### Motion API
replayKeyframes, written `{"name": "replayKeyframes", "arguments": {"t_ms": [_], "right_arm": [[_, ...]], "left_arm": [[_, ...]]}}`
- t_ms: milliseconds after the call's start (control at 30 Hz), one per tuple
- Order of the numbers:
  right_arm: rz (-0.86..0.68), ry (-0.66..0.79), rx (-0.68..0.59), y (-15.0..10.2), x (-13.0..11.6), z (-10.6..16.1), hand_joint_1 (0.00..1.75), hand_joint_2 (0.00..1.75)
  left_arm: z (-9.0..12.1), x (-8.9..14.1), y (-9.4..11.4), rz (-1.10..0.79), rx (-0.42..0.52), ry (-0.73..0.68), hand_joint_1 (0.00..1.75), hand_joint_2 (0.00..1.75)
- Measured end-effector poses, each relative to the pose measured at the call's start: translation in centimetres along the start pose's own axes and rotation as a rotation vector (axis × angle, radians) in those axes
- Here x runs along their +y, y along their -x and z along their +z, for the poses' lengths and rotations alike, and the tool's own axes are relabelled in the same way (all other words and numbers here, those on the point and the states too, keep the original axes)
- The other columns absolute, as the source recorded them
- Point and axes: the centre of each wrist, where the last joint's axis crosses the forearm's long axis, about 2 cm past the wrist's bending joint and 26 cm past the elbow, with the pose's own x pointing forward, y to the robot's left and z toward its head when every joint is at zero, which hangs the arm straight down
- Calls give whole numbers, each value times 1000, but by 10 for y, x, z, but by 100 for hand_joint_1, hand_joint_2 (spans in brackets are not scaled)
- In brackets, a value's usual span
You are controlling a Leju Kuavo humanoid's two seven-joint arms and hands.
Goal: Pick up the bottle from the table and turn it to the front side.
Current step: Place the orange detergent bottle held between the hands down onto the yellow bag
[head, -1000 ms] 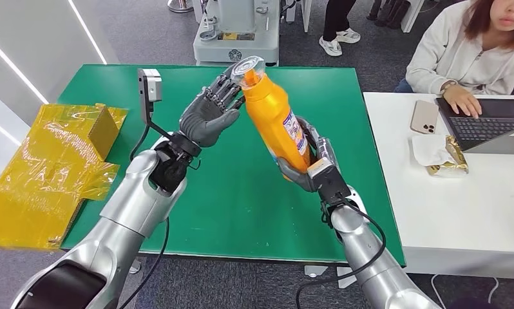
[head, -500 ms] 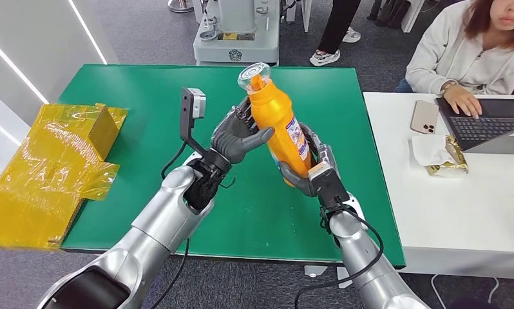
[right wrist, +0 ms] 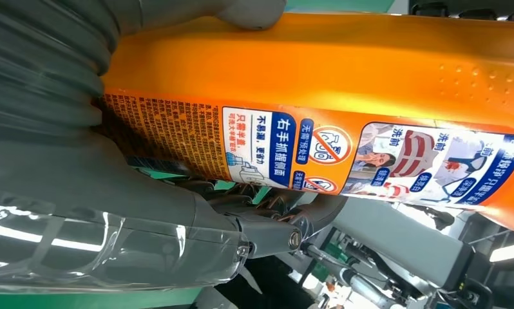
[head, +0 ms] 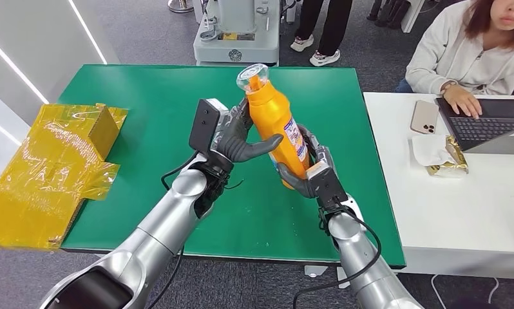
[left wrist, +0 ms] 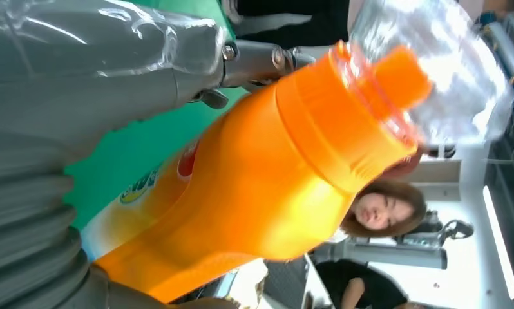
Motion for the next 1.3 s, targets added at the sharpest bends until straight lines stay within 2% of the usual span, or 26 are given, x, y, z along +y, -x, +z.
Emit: {"name": "replayKeyframes", "arguments": {"t_ms": [300, 600, 900, 1000, 1167, 1300], "right_arm": [[10, -8, 21, 5, 3, 6, 175, 175], [20, -16, 50, 12, 6, 14, 175, 175], [15, -15, 55, 14, 13, 16, 175, 175], [13, -16, 54, 13, 14, 14, 175, 175], [6, -20, 48, 11, 17, 9, 175, 175], [6, -23, 50, 11, 18, 9, 175, 175]], "left_arm": [[-3, -1, 0, 69, 62, 65, 0, 175], [-5, -3, 0, 267, 160, 164, 0, 175], [-5, -5, 1, 310, 189, 163, 0, 175], [-6, -8, 1, 261, 175, 134, 0, 175], [-9, -15, 1, 11, 100, 59, 0, 175], [-10, -17, 1, -90, 82, 53, 0, 175]]}}
